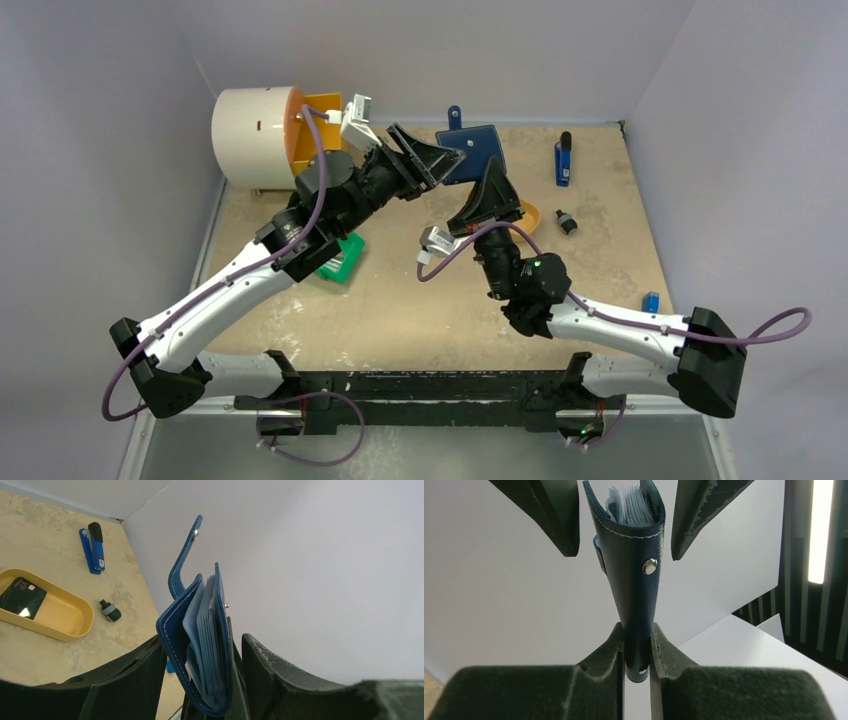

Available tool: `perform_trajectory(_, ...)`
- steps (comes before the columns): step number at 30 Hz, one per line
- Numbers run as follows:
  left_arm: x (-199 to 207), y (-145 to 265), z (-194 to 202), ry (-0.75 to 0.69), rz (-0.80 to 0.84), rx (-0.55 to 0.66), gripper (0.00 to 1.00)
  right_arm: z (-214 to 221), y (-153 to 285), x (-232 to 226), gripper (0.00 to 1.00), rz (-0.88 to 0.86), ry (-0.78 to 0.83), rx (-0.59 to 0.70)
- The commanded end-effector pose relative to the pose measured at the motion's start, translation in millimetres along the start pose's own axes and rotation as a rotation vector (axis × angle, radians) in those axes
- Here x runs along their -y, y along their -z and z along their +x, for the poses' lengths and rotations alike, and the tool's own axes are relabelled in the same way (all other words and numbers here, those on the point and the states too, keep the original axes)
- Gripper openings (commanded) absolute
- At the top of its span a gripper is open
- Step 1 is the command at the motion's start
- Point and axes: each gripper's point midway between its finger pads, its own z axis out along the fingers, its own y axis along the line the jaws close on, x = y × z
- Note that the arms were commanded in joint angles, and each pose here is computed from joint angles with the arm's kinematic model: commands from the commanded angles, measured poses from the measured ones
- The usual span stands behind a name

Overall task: Put the credit cards into the card holder
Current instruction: Close the card holder at the center of the board.

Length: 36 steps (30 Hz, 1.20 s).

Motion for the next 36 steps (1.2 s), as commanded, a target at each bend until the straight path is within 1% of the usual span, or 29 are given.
perform_trajectory(1,34.1,4.8,-16.9,0.032,0.117,0.050,0.53,0.2,-0.7,28.9,0.00,0.097,-0.054,-0.004)
perform_trajectory(8,31.6,4.5,-20.2,0.035,0.113,0.075,0.37,-4.6,-0.1,25.5,0.00,0.089,-0.053,0.004)
perform_trajectory(15,27.2,0.4,-15.4,0.031,0.104,0.063,0.38,-7.6,0.2,24.9,0.00,0.088,-0.051,0.008)
perform_trajectory(17,26.9,-0.5,-14.3,0.030,0.106,0.059,0.37,-8.5,0.3,24.2,0.00,0.086,-0.052,0.010)
perform_trajectory(19,26.7,-1.0,-12.5,0.028,0.109,0.054,0.26,-8.4,0.5,24.0,0.00,0.086,-0.053,0.008)
perform_trajectory(22,25.3,0.6,-12.5,0.012,0.104,0.052,0.05,-7.0,0.8,24.6,0.00,0.086,-0.063,0.000)
perform_trajectory(23,24.3,1.7,-13.7,0.006,0.097,0.057,0.00,-5.4,0.6,23.3,0.04,0.076,-0.074,-0.012)
perform_trajectory(25,19.7,5.5,-18.1,-0.009,0.073,0.077,0.00,-2.2,0.2,15.3,0.48,0.029,-0.111,-0.054)
perform_trajectory(26,17.9,8.1,-22.9,-0.016,0.063,0.098,0.00,-2.5,-0.1,7.9,0.62,-0.011,-0.160,-0.084)
perform_trajectory(27,15.8,11.2,-28.1,-0.025,0.050,0.124,0.00,-4.8,0.2,0.0,0.72,-0.052,-0.196,-0.107)
perform_trajectory(28,7.4,15.5,-30.1,-0.044,0.012,0.133,0.00,-8.5,2.2,-9.0,0.93,-0.095,-0.226,-0.120)
perform_trajectory(29,2.8,20.5,-36.3,-0.058,-0.015,0.160,0.00,-12.6,4.5,-17.7,0.98,-0.133,-0.262,-0.126)
perform_trajectory(30,-1.4,26.6,-42.7,-0.082,-0.043,0.185,0.00,-16.8,6.8,-28.6,0.99,-0.184,-0.295,-0.131)
perform_trajectory(31,-5.2,34.1,-49.4,-0.114,-0.070,0.207,0.00,-21.6,8.7,-38.6,0.99,-0.238,-0.361,-0.137)
perform_trajectory(33,-16.0,50.9,-63.3,-0.185,-0.144,0.251,0.00,-36.9,15.6,-60.8,0.99,-0.397,-0.541,-0.136)
perform_trajectory(34,-21.8,61.9,-72.1,-0.221,-0.188,0.277,0.00,-49.9,21.8,-69.3,0.99,-0.496,-0.643,-0.111)
perform_trajectory(35,-30.9,73.8,-78.3,-0.269,-0.240,0.291,0.00,-52.7,26.4,-75.4,0.99,-0.567,-0.721,-0.113)
perform_trajectory(36,-36.8,90.3,-86.1,-0.310,-0.281,0.309,0.00,-60.7,31.1,-79.6,0.99,-0.636,-0.818,-0.086)
